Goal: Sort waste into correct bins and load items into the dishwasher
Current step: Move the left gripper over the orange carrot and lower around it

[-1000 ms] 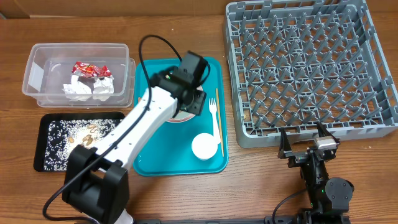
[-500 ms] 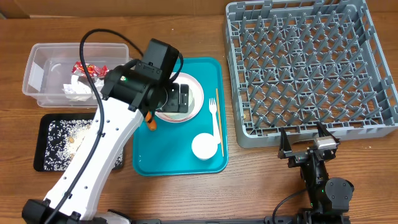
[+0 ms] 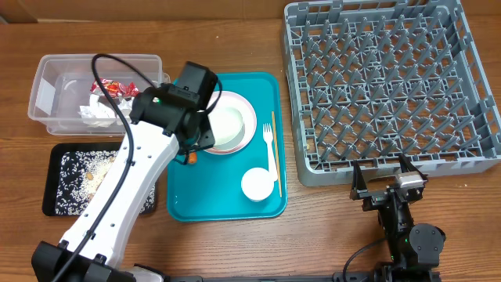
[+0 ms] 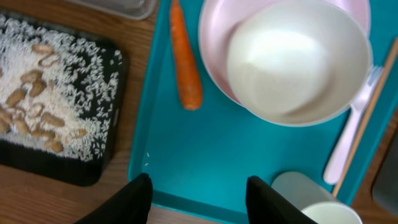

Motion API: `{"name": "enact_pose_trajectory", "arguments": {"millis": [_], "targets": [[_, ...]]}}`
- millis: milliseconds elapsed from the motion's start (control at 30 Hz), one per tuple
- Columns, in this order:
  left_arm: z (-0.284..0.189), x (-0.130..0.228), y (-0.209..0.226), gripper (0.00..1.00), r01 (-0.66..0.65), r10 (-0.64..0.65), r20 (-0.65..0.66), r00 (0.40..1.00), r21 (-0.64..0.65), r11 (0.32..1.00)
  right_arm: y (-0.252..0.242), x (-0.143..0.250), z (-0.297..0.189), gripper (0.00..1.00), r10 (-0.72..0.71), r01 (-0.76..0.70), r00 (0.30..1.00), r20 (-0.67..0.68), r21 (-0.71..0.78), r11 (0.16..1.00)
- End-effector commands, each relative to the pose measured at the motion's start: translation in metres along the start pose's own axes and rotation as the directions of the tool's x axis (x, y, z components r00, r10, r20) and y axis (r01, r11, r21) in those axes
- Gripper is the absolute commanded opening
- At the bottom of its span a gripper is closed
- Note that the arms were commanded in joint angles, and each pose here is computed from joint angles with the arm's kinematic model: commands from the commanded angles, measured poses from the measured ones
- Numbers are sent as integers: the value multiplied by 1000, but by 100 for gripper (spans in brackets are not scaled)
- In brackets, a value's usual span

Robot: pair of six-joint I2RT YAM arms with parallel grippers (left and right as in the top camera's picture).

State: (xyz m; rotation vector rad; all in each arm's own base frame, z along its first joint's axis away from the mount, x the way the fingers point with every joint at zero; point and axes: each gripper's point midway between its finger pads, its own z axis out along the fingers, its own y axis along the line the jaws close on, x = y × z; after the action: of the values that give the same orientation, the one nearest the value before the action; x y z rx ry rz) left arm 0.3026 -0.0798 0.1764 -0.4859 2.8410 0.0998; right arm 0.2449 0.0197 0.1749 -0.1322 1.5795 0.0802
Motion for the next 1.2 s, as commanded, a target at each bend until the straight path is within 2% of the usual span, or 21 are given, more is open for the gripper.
{"name": "enact_pose_trajectory", "arguments": {"millis": [0, 67, 133, 200, 300, 367, 533, 767, 1033, 1167], "targets": [[13, -3, 20, 51, 173, -172, 20, 985, -80, 982, 0, 2, 0, 100, 6, -6, 1000, 5, 1, 1000], [22, -2, 23, 49, 224, -223, 21, 974, -88, 970, 0, 2, 0, 100, 6, -6, 1000, 5, 1, 1000], [33, 1, 23, 39, 230, -230, 15, 973, -86, 969, 0, 2, 0, 100, 6, -6, 1000, 5, 1, 1000], [43, 4, 22, 37, 230, -230, 14, 973, -83, 970, 0, 2, 0, 100, 6, -6, 1000, 5, 1, 1000], [59, 10, 22, 40, 229, -229, 9, 973, -86, 970, 0, 2, 0, 100, 6, -6, 1000, 5, 1, 1000], [67, 14, 23, 47, 228, -228, 8, 974, -89, 970, 0, 2, 0, 100, 6, -6, 1000, 5, 1, 1000], [82, 15, 26, 52, 230, -228, 31, 973, -98, 968, 0, 2, 0, 100, 6, -6, 1000, 5, 1, 1000], [99, 19, 28, 46, 233, -229, 52, 972, -95, 968, 0, 2, 0, 100, 6, -6, 1000, 5, 1, 1000], [120, 24, 27, 45, 243, -238, 75, 969, -67, 968, 0, 2, 0, 100, 6, -6, 1000, 5, 1, 1000], [126, 25, 26, 56, 246, -241, 84, 967, -55, 968, 0, 2, 0, 100, 6, -6, 1000, 5, 1, 1000]]}}
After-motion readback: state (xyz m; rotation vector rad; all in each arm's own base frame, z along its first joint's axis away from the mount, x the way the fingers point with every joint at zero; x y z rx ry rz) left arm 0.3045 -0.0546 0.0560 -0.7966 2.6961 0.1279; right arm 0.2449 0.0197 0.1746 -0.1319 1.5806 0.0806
